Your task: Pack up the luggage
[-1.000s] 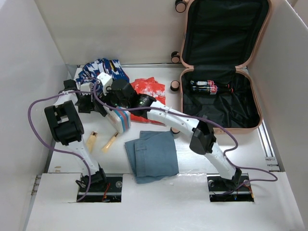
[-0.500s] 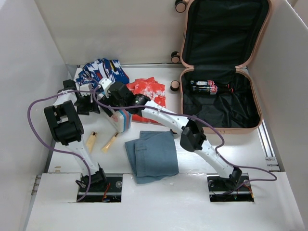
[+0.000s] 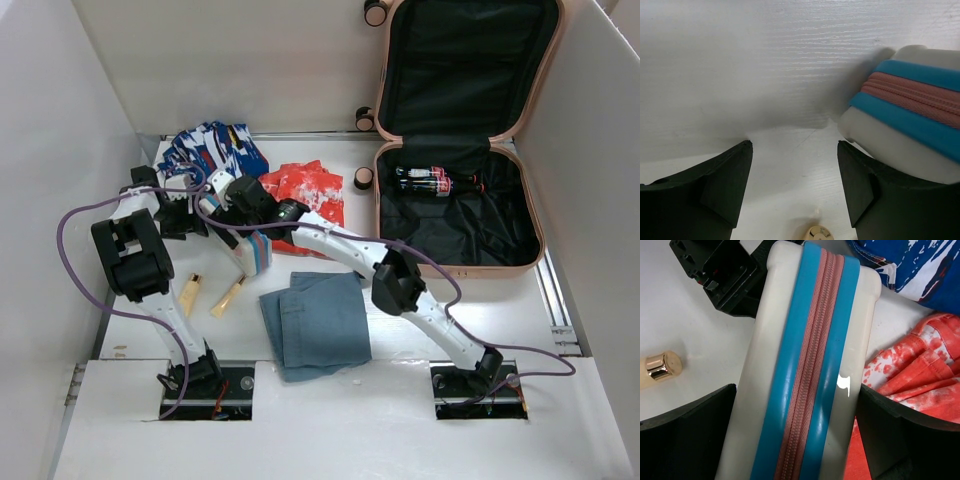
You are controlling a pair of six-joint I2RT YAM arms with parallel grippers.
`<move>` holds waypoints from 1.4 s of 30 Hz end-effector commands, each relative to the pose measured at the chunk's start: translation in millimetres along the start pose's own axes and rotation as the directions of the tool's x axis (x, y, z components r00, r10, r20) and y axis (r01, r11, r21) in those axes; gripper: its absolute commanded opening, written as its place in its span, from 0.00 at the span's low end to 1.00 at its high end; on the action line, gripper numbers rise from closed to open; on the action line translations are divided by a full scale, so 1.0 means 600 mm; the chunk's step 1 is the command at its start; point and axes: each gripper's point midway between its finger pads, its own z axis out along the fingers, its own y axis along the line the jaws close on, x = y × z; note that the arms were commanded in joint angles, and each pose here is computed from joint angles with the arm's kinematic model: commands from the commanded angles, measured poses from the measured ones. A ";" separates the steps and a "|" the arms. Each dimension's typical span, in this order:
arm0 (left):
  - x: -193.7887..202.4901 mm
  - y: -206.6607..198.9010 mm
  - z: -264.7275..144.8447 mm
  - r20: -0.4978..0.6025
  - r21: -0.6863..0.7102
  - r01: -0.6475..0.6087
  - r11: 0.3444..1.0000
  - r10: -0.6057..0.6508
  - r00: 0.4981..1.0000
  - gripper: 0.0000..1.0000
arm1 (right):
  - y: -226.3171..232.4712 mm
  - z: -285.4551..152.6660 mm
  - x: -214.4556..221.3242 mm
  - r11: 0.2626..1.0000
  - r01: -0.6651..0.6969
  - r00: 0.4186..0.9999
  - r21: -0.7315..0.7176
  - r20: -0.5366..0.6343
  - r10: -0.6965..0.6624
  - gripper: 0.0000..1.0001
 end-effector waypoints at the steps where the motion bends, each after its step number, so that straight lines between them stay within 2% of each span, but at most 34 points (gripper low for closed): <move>1: -0.027 -0.012 -0.034 0.044 0.012 -0.021 1.000 0.020 0.999 0.66 | 0.032 -0.010 0.019 0.999 0.042 0.998 -0.016 -0.051 -0.043 1.00; 5: -0.032 -0.011 -0.037 0.053 0.010 -0.033 0.999 0.033 0.998 0.66 | 0.032 0.015 0.092 0.997 0.073 0.984 -0.019 -0.160 -0.075 1.00; 8: -0.032 -0.011 -0.037 0.053 0.010 -0.033 0.999 0.033 0.998 0.66 | 0.045 0.025 0.130 0.995 0.081 0.972 -0.066 -0.214 -0.093 0.90; 10: -0.035 -0.011 -0.042 0.061 0.007 -0.046 0.999 0.045 0.997 0.66 | 0.054 0.025 0.130 0.991 0.084 0.972 -0.101 -0.210 -0.104 0.80; 12: -0.038 -0.013 -0.047 0.069 0.004 -0.049 0.999 0.049 0.996 0.66 | 0.060 0.021 0.105 0.990 0.080 0.981 -0.119 -0.168 -0.099 0.67; 13: -0.042 -0.015 -0.053 0.080 0.001 -0.054 0.999 0.053 0.995 0.66 | 0.069 0.016 0.089 0.986 0.075 0.985 -0.150 -0.140 -0.097 0.46; 15: -0.044 -0.016 -0.057 0.079 0.001 -0.053 0.999 0.053 0.995 0.67 | 0.067 0.003 0.054 0.982 0.068 0.993 -0.178 -0.083 -0.084 0.33; 16: -0.055 -0.015 -0.063 0.095 -0.004 -0.060 0.998 0.060 0.994 0.67 | 0.079 -0.004 0.045 0.974 0.065 0.994 -0.218 -0.069 -0.082 0.16; 17: -0.053 -0.017 -0.067 0.084 0.000 -0.056 0.998 0.055 0.995 0.67 | 0.071 -0.009 0.037 0.974 0.061 0.995 -0.219 -0.060 -0.076 0.06; 18: -0.059 -0.017 -0.070 0.093 -0.004 -0.068 0.998 0.069 0.993 0.67 | 0.069 -0.021 0.014 0.974 0.065 0.997 -0.217 -0.033 -0.074 0.00; 24: -0.087 -0.017 -0.118 0.133 -0.004 -0.062 0.998 0.062 0.989 0.71 | 0.097 -0.058 -0.020 0.947 0.061 0.998 -0.317 0.016 -0.059 0.00; 29: -0.136 0.007 -0.187 0.230 -0.053 -0.043 0.998 0.055 0.972 0.73 | 0.097 -0.105 -0.103 0.946 0.050 0.990 -0.321 0.142 -0.004 0.00; 31: -0.138 0.006 -0.192 0.230 -0.053 -0.043 0.998 0.055 0.972 0.74 | 0.095 -0.123 -0.134 0.947 0.048 0.983 -0.319 0.184 0.012 0.00; 38: -0.150 -0.003 -0.223 0.272 -0.074 -0.071 0.995 0.089 0.958 0.74 | 0.045 -0.172 -0.213 0.955 0.008 0.950 -0.298 0.299 0.085 0.00; 42: -0.150 -0.003 -0.223 0.272 -0.074 -0.071 0.995 0.089 0.958 0.74 | -0.016 -0.192 -0.238 0.968 -0.007 0.933 -0.250 0.346 0.097 0.00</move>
